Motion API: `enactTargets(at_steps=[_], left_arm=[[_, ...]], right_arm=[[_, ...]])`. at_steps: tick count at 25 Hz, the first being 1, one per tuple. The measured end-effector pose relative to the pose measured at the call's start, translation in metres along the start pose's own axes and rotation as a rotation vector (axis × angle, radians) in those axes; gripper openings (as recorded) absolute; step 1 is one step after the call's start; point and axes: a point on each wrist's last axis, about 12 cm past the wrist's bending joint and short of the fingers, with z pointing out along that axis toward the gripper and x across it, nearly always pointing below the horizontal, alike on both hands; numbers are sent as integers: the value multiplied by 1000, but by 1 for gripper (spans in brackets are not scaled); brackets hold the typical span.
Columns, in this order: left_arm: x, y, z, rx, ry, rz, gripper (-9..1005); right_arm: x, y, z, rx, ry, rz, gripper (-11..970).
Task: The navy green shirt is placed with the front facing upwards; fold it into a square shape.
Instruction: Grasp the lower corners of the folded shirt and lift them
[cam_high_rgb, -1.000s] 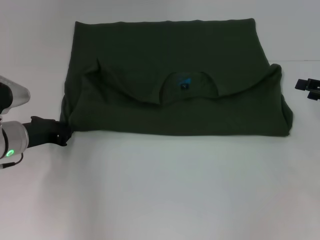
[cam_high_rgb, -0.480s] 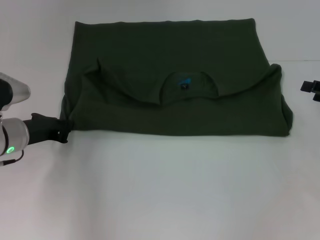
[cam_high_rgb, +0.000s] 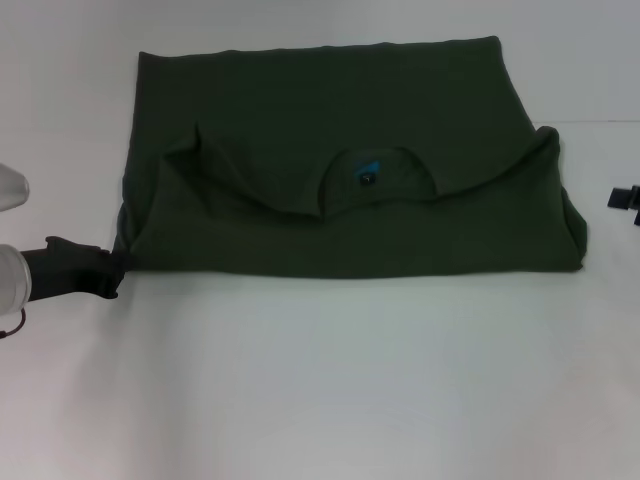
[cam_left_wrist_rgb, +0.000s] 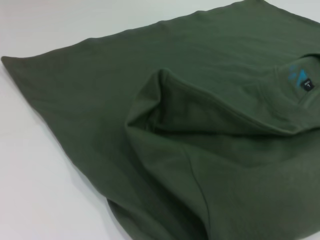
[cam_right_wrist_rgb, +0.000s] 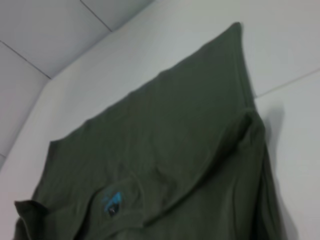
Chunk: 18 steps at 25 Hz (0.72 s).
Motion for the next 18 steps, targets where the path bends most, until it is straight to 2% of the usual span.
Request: enactTargets(at_steps=[9,18], left_arm=[[3,-2,0,5,5,-3,-2],[1,-1,1,4,3,-1,-1]], right_arm=[[8,2,10,22,49,-19,704],[18,19,47,70,80,-87,703]])
